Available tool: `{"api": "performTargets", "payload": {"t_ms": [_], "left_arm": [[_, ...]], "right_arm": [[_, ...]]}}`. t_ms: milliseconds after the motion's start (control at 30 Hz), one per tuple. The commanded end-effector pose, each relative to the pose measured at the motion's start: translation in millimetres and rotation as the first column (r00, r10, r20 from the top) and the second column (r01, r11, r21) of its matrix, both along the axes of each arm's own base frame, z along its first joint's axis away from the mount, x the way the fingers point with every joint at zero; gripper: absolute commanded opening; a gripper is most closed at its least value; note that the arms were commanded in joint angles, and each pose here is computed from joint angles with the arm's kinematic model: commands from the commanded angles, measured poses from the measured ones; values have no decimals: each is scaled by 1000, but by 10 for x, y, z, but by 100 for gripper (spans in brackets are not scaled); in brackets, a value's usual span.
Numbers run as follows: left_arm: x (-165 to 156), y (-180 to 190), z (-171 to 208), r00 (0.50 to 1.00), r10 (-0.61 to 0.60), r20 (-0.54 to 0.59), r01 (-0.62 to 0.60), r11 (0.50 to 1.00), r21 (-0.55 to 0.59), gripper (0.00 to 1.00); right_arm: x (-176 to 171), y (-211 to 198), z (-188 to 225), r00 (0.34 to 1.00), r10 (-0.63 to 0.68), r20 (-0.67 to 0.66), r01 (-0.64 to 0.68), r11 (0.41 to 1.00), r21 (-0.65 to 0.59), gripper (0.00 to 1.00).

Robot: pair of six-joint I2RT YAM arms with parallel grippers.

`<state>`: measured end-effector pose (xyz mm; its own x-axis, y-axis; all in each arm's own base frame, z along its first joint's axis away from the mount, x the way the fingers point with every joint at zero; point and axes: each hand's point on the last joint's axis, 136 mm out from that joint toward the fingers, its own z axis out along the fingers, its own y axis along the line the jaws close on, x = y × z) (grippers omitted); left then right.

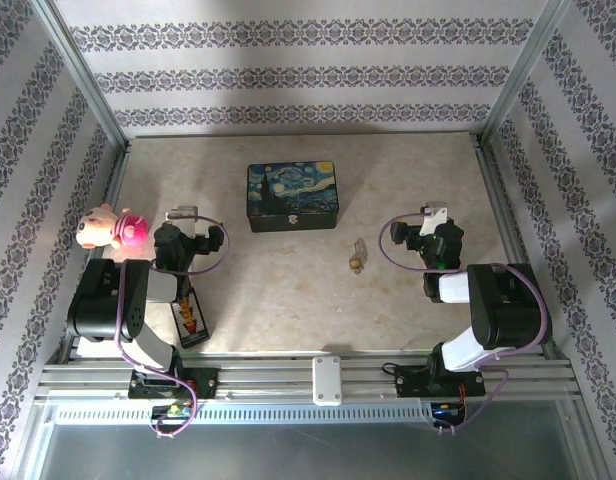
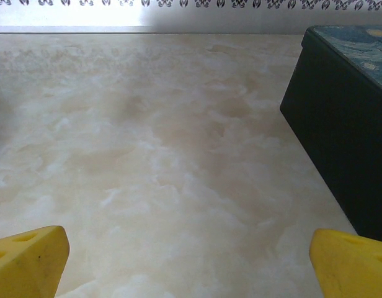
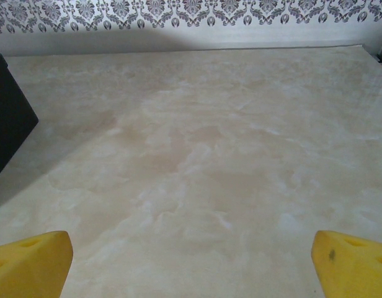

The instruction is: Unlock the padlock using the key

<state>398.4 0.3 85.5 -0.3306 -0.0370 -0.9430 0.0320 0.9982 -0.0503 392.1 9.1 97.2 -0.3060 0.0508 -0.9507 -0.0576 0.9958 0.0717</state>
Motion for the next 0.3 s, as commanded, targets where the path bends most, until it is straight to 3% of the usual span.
{"api": "performTargets", "payload": {"t_ms": [0,267], "left_arm": [[9,55,36,1000,6,7,-6,1000,10,99],[4,58,40,1000,8,10,-9,1000,8,99]], "right_arm": [[61,-49,113,999,-21,32,21,1000,3,98],[60,-50,109,999,-21,31,21,1000,1,98]]}}
